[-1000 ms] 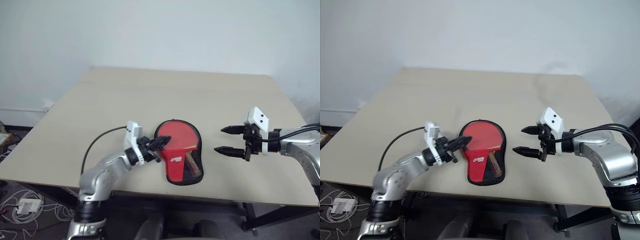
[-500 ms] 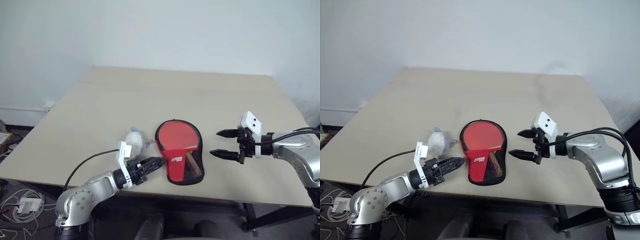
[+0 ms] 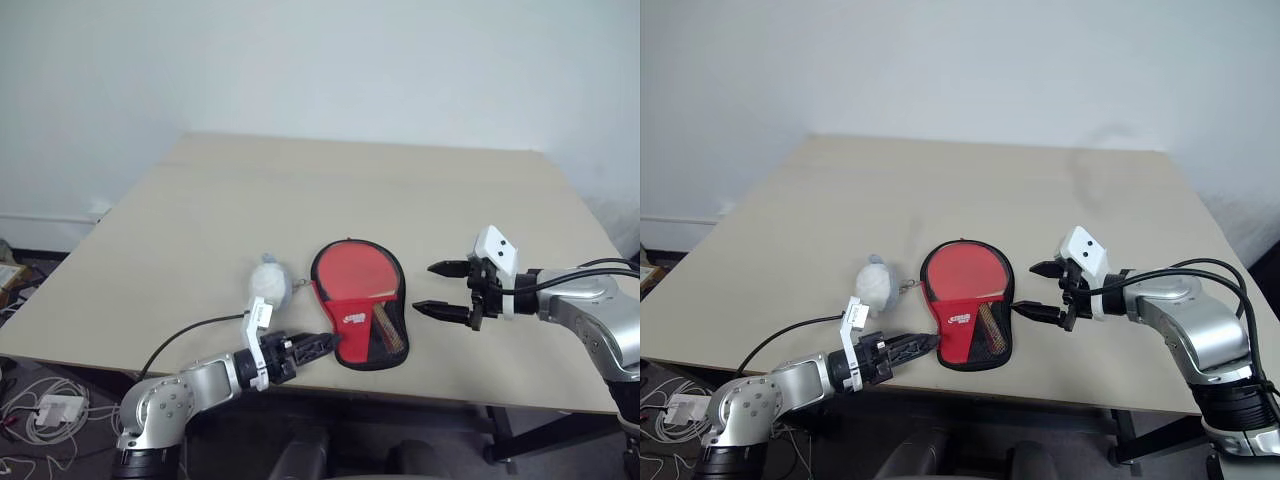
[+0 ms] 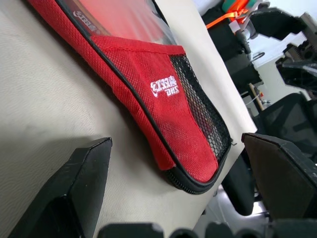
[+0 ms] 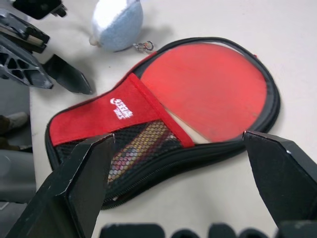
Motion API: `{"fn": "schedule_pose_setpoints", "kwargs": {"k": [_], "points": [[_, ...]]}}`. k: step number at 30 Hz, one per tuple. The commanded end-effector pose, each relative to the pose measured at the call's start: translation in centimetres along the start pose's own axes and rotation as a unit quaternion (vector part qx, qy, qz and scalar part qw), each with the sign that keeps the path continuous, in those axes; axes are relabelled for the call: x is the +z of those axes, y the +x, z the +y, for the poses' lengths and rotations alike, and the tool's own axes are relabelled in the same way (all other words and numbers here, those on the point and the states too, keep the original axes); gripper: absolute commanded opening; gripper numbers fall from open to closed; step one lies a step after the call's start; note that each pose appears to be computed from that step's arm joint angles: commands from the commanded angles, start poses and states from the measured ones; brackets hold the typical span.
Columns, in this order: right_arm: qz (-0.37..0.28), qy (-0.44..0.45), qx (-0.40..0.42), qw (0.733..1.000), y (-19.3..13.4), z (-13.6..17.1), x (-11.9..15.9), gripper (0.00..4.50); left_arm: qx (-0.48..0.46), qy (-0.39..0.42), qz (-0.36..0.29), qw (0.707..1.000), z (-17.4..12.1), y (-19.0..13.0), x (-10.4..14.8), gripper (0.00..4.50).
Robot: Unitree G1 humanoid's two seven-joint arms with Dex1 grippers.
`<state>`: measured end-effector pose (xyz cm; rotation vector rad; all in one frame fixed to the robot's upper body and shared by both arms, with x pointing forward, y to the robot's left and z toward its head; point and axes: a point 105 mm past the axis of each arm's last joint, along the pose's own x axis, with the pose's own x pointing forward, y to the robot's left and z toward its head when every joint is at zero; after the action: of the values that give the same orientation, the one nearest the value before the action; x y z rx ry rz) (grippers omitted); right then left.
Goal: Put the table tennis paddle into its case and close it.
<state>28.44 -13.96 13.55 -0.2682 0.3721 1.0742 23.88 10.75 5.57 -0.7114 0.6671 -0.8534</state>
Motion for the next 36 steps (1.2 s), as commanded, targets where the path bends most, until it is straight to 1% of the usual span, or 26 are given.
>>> {"fn": "schedule_pose_setpoints", "kwargs": {"k": [1,6,9,14,21,25,35,36], "points": [[-0.021,-0.017,-0.002,1.000,-0.2,0.4,1.3,4.50,-0.024,-0.021,-0.002,0.999,-0.6,0.6,0.4,4.48],[-0.028,-0.014,-0.001,1.000,0.3,0.6,1.5,4.50,-0.042,-0.066,0.004,0.997,-0.6,1.2,0.7,4.48],[-0.032,-0.013,0.001,0.999,0.5,0.8,1.6,4.50,-0.037,-0.088,0.018,0.995,-0.2,1.5,0.4,4.48],[-0.036,-0.011,0.003,0.999,0.9,1.0,1.9,4.50,-0.032,-0.116,0.032,0.992,-0.1,2.5,0.8,4.48],[-0.042,-0.006,0.003,0.999,1.3,1.2,2.0,4.50,-0.034,-0.126,0.055,0.990,-0.6,3.7,1.1,4.48],[-0.045,-0.004,0.002,0.999,1.5,1.2,2.2,4.50,-0.027,-0.126,0.087,0.988,-0.8,4.5,0.9,4.48],[-0.047,-0.005,-0.007,0.999,1.3,0.6,2.1,4.50,-0.011,-0.140,0.130,0.981,-0.2,4.5,0.6,4.48],[-0.047,-0.005,-0.007,0.999,1.2,0.5,2.0,4.50,-0.011,-0.142,0.134,0.981,-0.2,4.5,0.5,4.31]]}}
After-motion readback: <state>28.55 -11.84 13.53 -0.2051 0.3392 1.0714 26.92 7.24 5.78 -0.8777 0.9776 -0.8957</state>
